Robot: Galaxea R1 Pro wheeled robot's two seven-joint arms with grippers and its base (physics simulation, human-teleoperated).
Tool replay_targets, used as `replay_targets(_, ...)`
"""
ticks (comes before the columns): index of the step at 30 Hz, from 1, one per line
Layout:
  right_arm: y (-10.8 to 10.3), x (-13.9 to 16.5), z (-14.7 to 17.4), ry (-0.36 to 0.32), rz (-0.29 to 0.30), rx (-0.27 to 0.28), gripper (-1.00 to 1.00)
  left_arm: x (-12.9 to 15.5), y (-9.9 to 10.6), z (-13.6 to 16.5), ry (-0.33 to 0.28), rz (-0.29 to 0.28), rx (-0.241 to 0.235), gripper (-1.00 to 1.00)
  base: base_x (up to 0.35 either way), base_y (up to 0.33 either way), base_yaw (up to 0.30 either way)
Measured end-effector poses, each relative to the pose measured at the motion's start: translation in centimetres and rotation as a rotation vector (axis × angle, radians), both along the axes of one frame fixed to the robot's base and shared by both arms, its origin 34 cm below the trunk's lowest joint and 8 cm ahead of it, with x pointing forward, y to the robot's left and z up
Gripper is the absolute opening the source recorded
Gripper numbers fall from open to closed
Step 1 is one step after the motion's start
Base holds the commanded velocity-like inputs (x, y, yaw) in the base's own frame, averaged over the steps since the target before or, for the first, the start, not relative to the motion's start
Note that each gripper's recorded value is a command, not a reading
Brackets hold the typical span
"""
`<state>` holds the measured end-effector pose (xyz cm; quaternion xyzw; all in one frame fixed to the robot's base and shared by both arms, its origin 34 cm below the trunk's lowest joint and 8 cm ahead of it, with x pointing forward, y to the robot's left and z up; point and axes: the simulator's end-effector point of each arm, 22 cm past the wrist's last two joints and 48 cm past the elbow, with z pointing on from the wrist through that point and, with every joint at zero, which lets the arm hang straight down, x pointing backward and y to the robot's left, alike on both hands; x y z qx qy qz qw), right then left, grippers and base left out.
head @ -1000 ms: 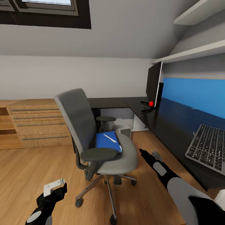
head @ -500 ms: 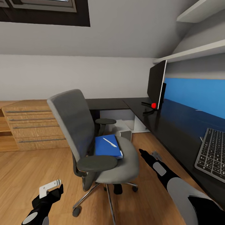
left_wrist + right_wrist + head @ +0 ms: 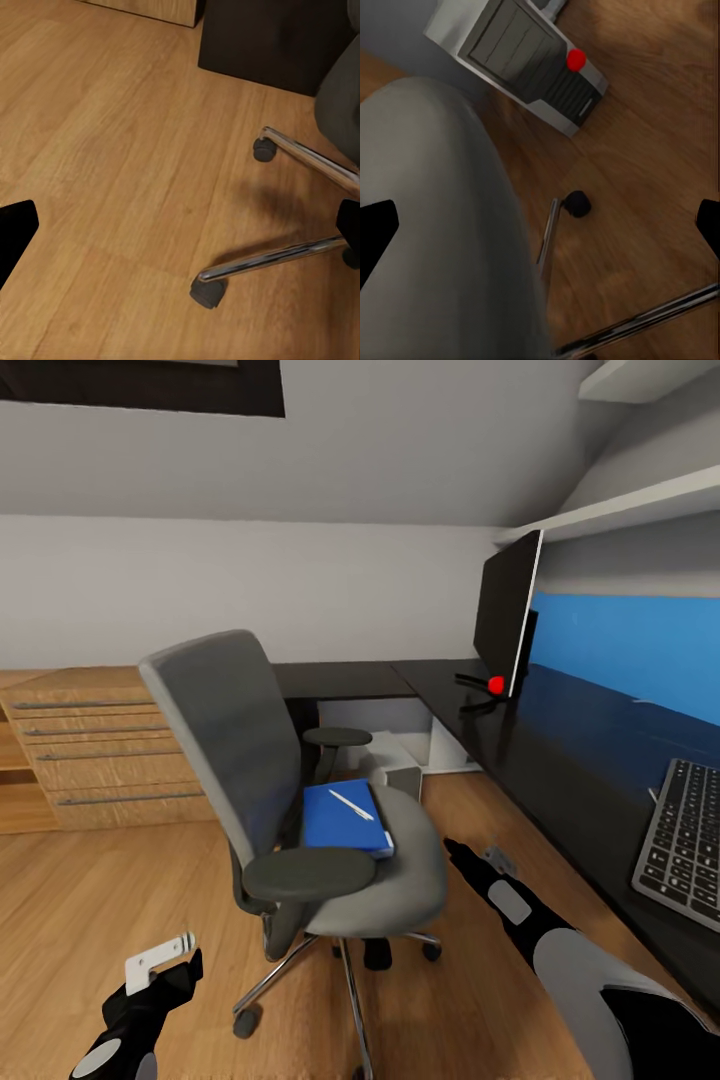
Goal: In the bedroom, organize the workspace by keeping the computer under the desk, ensuring the monitor is on the desk, placing the keyboard on the desk next to the monitor, placing the mouse on the desk next to the keyboard, moving the folder from the swivel chair onto the desk next to the mouse, stacking the notebook on top of the folder with the pen on top of the notebook, and positioning the swivel chair next to the desk.
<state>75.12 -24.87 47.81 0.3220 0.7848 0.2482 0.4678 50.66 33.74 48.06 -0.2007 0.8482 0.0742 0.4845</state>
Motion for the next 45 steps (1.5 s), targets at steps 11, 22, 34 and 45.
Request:
replay_targets(11, 0.0, -0.05, -0.85, 0.012, 0.0, 0.0, 1.0, -0.05, -0.02, -0.57, 0.013, -0.001, -0.001, 1.0, 0.02, 0.0, 0.0)
replay_targets(22, 0.12, -0.08, -0.87, 0.013, 0.001, 0.001, 1.0, -0.08, 0.13, -0.56, 0.013, 0.001, 0.0, 1.0, 0.212, 0.005, 0.0)
replay_targets(34, 0.25, -0.07, -0.89, 0.013, 0.003, 0.001, 1.0, -0.09, 0.17, -0.57, 0.014, 0.001, 0.001, 1.0, 0.064, 0.013, 0.09)
replay_targets(45, 0.25, -0.04, -0.63, 0.009, 0.004, 0.001, 1.0, -0.15, 0.37, -0.44, 0.011, 0.007, 0.001, 1.0, 0.001, 0.0, 0.249)
